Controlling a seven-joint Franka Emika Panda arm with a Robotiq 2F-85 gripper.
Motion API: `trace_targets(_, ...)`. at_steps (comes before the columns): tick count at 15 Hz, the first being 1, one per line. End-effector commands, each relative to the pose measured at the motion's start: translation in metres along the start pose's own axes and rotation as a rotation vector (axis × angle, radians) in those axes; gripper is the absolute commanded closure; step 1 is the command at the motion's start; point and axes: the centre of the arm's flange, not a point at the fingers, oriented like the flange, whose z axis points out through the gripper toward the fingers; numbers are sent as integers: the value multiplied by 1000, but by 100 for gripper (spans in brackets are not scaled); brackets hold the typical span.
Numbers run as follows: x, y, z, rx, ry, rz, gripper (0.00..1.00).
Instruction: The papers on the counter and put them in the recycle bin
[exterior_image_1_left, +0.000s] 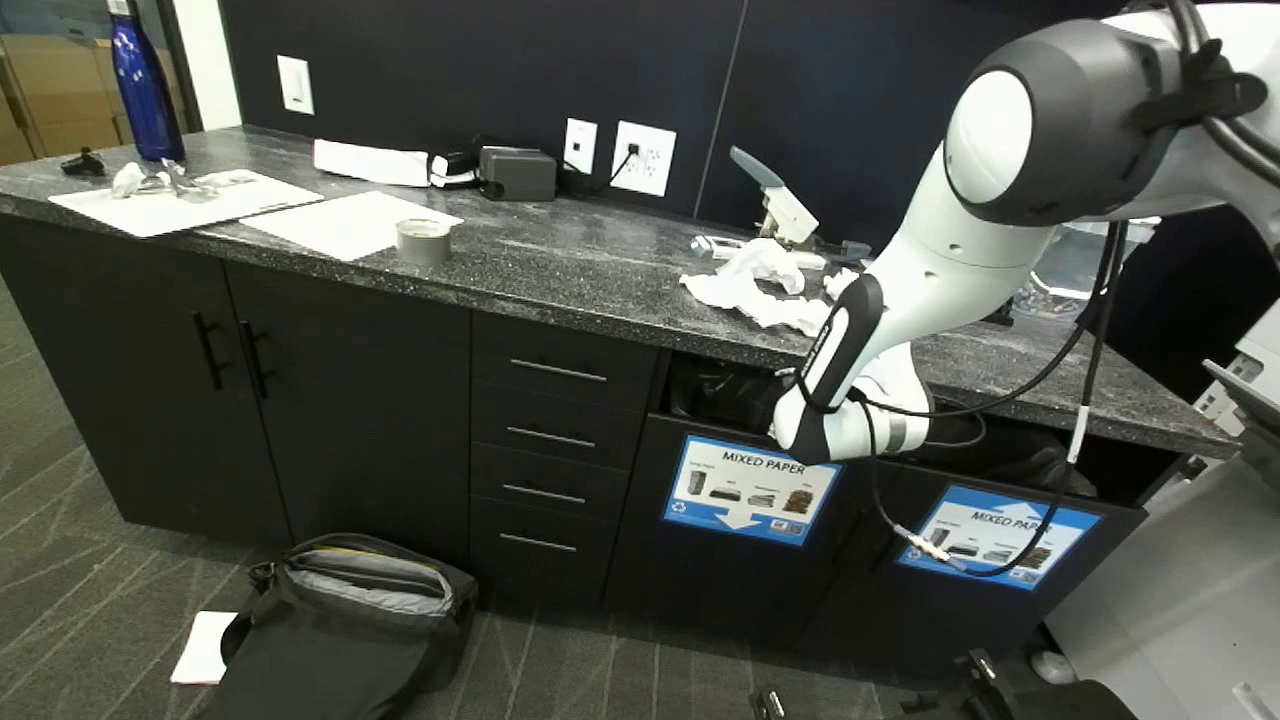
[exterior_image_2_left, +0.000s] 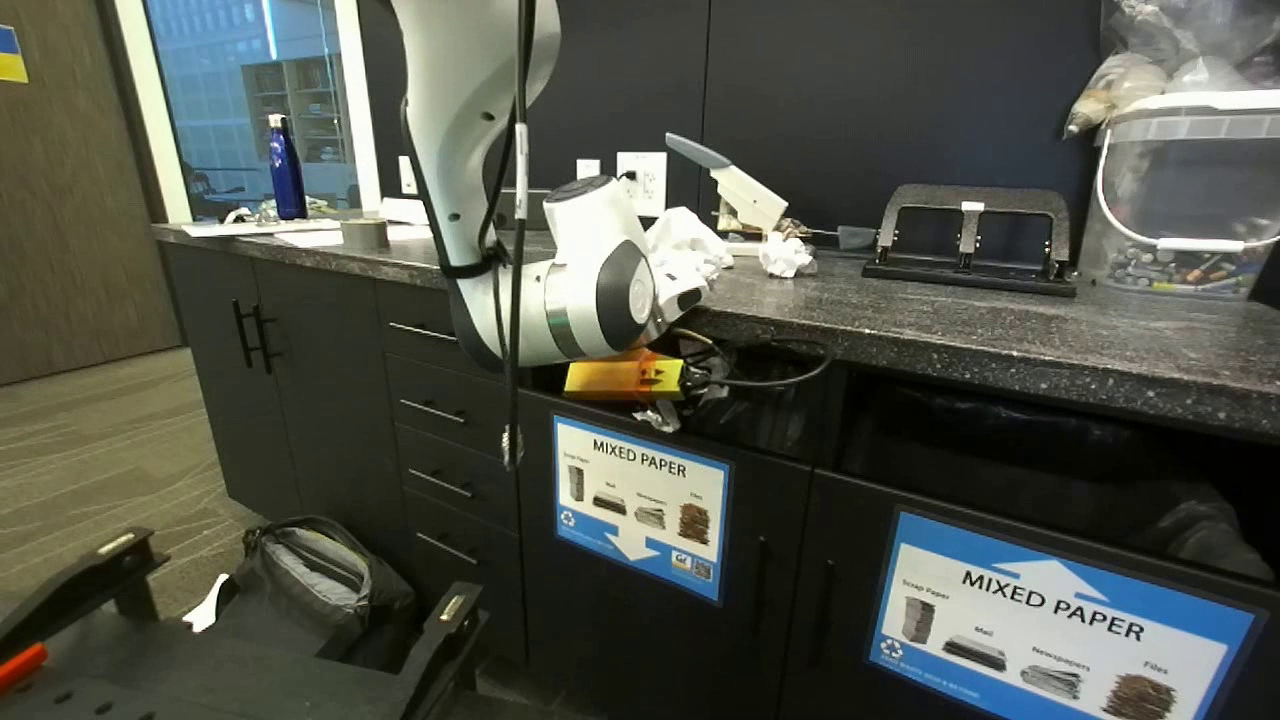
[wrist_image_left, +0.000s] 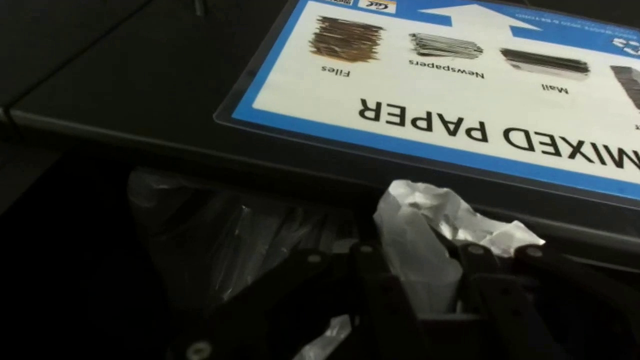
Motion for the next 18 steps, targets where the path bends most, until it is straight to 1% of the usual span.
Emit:
trace_targets(1, 21, 0, 22, -15, 80, 11, 80)
trace_targets(5, 16, -4, 18, -22, 121, 39, 80)
trace_targets(8, 4, -11, 16, -30, 179, 65, 81)
trace_targets(11, 3, -16, 15, -31, 227, 72, 80)
trace_targets(13, 4, -21, 15, -31, 240, 77, 81)
trace_targets(14, 5, -22, 15, -18, 239, 92, 55)
trace_targets(15, 7, -23, 15, -16, 242, 81, 53)
trace_targets(16, 8, -25, 15, -8, 234, 87, 48)
trace_targets(18, 10, -27, 12, 1, 231, 85, 32)
